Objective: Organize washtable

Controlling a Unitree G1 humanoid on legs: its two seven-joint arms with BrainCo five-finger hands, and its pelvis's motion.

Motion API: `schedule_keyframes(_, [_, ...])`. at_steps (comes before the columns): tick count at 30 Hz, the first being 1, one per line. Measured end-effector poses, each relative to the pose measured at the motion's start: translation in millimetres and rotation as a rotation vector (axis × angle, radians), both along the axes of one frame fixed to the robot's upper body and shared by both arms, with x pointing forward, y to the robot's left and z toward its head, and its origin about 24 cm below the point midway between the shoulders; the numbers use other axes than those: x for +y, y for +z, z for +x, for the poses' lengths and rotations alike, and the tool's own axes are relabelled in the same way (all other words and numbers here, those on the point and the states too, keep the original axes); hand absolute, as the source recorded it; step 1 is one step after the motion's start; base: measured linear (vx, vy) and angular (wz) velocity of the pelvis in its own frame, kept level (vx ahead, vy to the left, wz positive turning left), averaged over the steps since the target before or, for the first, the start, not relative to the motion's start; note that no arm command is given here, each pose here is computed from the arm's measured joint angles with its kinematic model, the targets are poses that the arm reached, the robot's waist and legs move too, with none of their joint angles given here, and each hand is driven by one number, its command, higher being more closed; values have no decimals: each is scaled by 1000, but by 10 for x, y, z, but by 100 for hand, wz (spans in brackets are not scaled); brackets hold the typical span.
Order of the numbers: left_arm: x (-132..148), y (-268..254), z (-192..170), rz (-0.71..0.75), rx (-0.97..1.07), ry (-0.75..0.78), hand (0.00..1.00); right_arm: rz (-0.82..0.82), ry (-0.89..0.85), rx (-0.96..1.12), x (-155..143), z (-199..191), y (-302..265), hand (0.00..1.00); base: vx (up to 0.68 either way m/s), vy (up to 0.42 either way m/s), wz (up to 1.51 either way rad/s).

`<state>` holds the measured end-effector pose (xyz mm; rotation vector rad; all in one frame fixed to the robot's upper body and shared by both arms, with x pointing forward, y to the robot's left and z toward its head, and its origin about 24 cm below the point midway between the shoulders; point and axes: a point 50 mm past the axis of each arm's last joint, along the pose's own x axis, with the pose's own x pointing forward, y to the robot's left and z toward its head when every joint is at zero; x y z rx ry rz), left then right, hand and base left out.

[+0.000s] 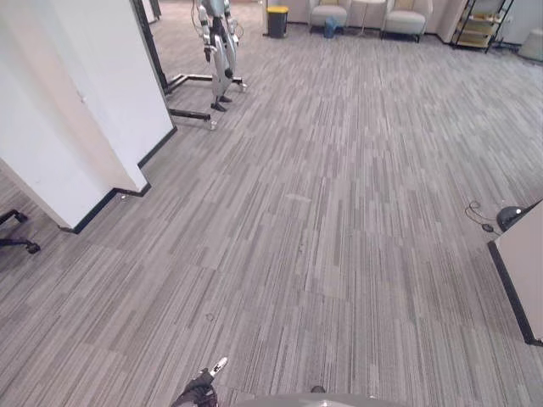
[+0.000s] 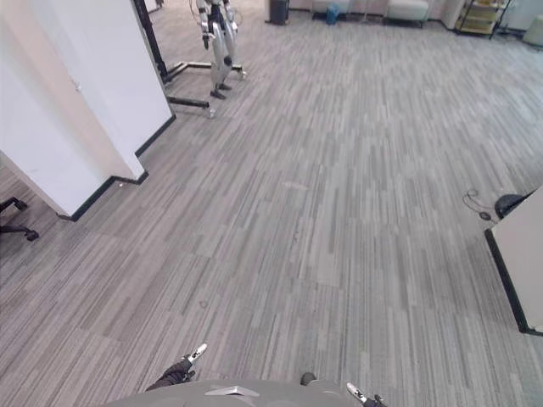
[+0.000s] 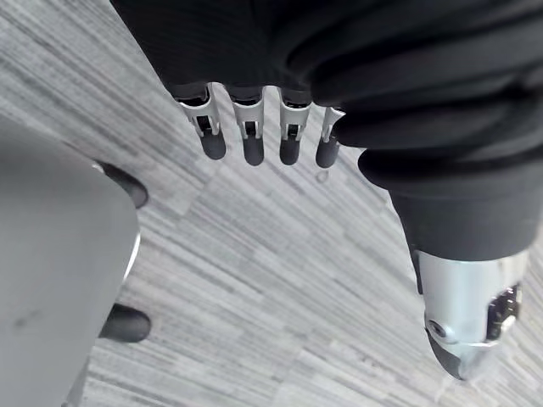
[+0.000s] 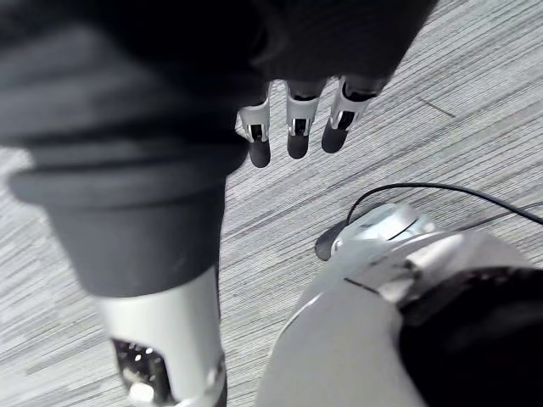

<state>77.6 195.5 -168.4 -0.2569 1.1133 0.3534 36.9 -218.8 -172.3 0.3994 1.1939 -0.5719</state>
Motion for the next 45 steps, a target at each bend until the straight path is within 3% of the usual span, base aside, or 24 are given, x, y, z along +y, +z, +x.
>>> schedule_keyframes(9, [57,12,-51,-52,-50,361,0,-23,-19,-7,-39,-44,14,0,106,-63,-6])
schedule_keyframes(14, [170,24,-140,-12,-43,359,0,-41,21,-24,-40,66,29,0,258,-60,-26])
schedule_keyframes(17, [164,-17,-461,6,50,358,0,-32,41,-66,16,243,40,0,681,40,-62])
schedule_keyframes(20, [296,-20,-717,44,132,364,0,34,1,-52,243,152,-10,0,802,40,-14])
schedule_keyframes(26, [262,-15,-401,43,96,179,0,2,-15,-120,98,250,41,0,387,-16,29])
schedule_keyframes(32, [76,123,421,21,-117,62,0,-7,-81,-125,60,205,43,0,-200,-56,34])
schedule_keyframes(35, [-157,78,350,-42,-112,99,0,-15,-110,-90,-19,92,40,0,417,-267,39])
schedule_keyframes(38, [-189,71,312,-55,-116,180,0,-67,-29,-134,-177,277,110,0,395,-270,-45])
schedule_keyframes(43, [164,118,218,39,-131,150,0,-20,28,-251,64,824,176,0,-81,-84,-56])
schedule_keyframes(45, [160,73,17,39,-79,161,0,-22,39,-293,80,977,223,0,-329,107,-105])
